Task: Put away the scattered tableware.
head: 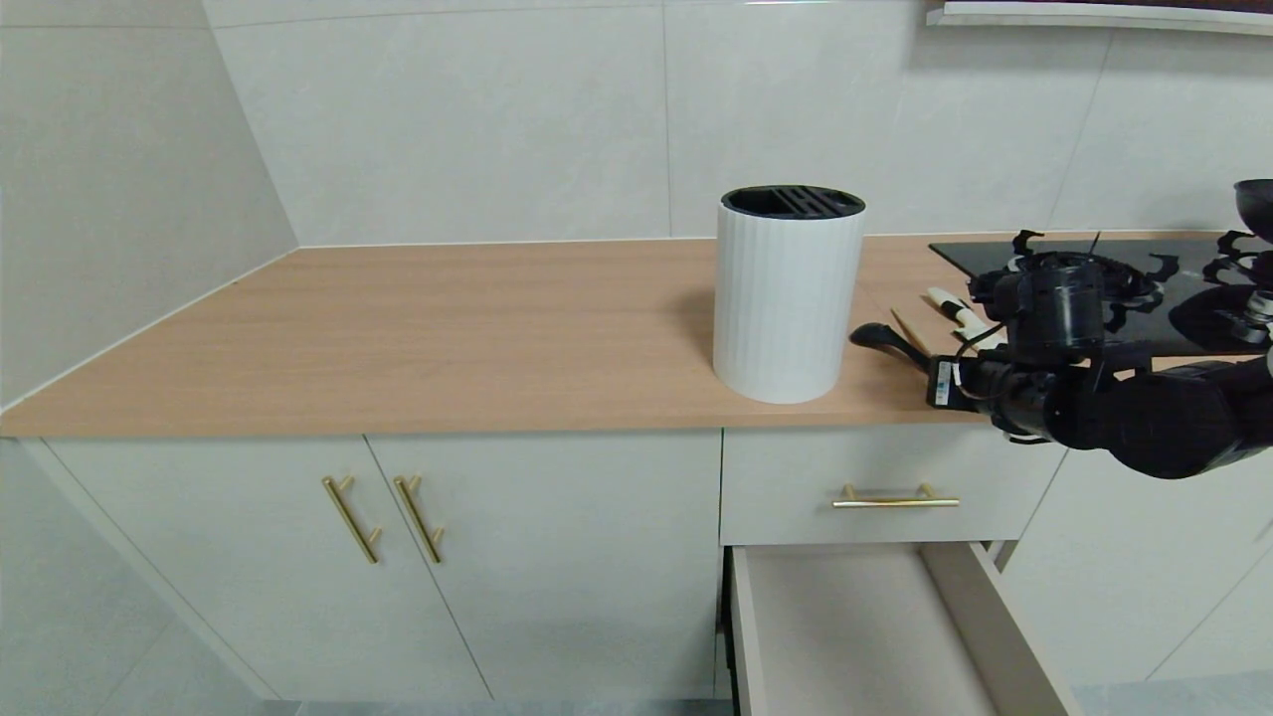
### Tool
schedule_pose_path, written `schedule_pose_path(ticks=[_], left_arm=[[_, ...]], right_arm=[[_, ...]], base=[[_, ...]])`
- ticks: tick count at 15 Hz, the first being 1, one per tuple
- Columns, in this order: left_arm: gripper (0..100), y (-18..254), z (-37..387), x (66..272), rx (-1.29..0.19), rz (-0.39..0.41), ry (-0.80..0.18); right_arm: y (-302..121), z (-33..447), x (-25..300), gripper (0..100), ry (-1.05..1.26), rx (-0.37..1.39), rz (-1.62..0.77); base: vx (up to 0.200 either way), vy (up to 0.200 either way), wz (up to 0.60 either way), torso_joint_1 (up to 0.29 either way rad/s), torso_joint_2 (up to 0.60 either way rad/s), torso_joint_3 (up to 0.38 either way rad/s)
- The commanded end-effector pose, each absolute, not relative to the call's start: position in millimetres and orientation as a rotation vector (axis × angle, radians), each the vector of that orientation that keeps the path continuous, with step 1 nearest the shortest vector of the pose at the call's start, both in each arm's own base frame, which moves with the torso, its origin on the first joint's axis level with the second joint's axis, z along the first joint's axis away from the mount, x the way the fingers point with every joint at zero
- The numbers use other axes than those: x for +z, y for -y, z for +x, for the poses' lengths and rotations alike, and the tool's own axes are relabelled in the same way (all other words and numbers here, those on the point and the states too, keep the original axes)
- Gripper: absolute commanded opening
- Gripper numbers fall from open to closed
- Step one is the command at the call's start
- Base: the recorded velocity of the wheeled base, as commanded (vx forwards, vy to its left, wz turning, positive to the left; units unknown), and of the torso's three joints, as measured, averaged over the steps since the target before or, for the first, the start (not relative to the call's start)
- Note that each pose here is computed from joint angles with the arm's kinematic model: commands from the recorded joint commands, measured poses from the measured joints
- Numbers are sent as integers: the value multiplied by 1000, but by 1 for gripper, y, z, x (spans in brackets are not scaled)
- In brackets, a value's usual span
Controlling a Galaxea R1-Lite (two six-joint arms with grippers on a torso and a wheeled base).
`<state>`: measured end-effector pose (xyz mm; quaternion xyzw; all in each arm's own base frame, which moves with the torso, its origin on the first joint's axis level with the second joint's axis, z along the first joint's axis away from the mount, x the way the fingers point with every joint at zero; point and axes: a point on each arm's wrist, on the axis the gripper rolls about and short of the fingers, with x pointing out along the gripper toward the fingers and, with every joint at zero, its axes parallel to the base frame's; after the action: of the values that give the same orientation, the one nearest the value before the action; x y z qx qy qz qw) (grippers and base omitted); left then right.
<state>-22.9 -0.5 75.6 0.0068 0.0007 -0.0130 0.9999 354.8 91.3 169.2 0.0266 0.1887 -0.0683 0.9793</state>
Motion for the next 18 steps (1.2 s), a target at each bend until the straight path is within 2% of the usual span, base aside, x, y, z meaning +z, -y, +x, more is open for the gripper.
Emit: schedule_pose_path(ticks=[1, 5, 8, 12, 14, 18], left_arm=[[100, 1, -23, 76, -26, 14, -1], [100, 1, -23, 76, -26, 14, -1], [100, 1, -23, 76, -26, 14, -1], [100, 1, -23, 76, -26, 14, -1], [100, 1, -23, 76, -26, 14, -1], [100, 1, -23, 75, -26, 14, -3]], right_arm=[[-91, 354, 171, 0, -375, -137, 55], [-90, 352, 175, 0, -366, -137, 60], [-88, 340, 190, 0, -335, -131, 79], [-87, 308, 215, 0, -275, -106, 133], [-75, 267, 232, 0, -251, -100, 141], [-62, 218, 245, 0, -352, -94, 126]], base=[[0, 0, 0, 0, 0, 0], [0, 0, 0, 0, 0, 0], [0, 0, 0, 0, 0, 0], [0, 0, 0, 0, 0, 0], [0, 0, 0, 0, 0, 0], [0, 0, 0, 0, 0, 0]])
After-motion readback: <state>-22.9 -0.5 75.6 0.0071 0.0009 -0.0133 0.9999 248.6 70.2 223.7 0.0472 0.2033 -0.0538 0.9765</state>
